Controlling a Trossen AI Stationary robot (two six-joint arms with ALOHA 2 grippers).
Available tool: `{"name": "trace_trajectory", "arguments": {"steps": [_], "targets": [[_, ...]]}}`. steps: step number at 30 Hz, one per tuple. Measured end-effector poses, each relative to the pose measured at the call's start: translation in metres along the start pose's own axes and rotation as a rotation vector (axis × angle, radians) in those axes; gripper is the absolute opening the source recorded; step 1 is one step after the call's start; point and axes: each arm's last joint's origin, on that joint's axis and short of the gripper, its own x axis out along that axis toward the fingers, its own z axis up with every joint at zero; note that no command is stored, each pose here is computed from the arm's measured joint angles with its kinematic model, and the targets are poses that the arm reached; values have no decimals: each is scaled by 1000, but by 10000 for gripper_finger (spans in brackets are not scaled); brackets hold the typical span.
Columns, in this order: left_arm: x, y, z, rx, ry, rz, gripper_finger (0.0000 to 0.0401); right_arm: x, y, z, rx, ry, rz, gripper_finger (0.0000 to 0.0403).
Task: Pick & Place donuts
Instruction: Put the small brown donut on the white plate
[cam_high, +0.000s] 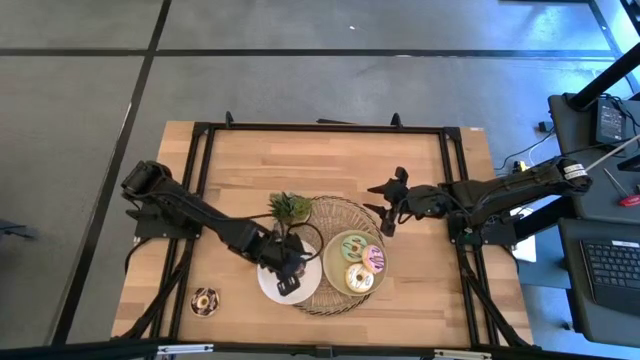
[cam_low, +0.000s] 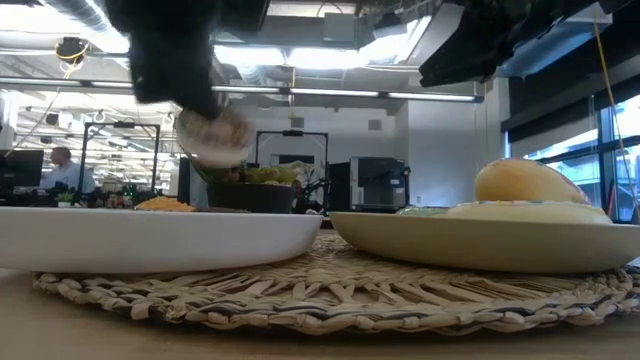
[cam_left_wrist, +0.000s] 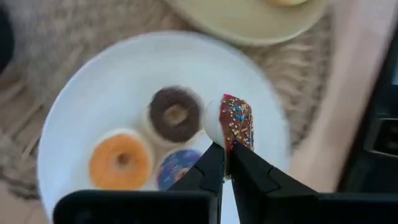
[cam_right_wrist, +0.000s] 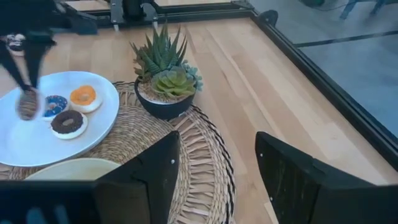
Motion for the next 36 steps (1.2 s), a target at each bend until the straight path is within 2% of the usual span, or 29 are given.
{"name": "trace_trajectory", "arguments": {"steps": [6, 17, 23, 26, 36], "targets": [[12, 12, -13, -59, 47, 33, 17, 0, 0, 0, 24, -3, 0, 211], [13, 16, -10, -52, 53, 41, 17, 0, 0, 2, 31, -20, 3, 211], [13, 22, -12, -66, 58, 103, 17, 0, 0, 2, 31, -19, 3, 211], [13, 22, -11, -31, 42, 115, 23, 0, 0, 2, 31, -19, 3, 211], [13, 22, -11, -41, 35, 114, 37, 0, 0, 1, 25, -7, 1, 211]]}}
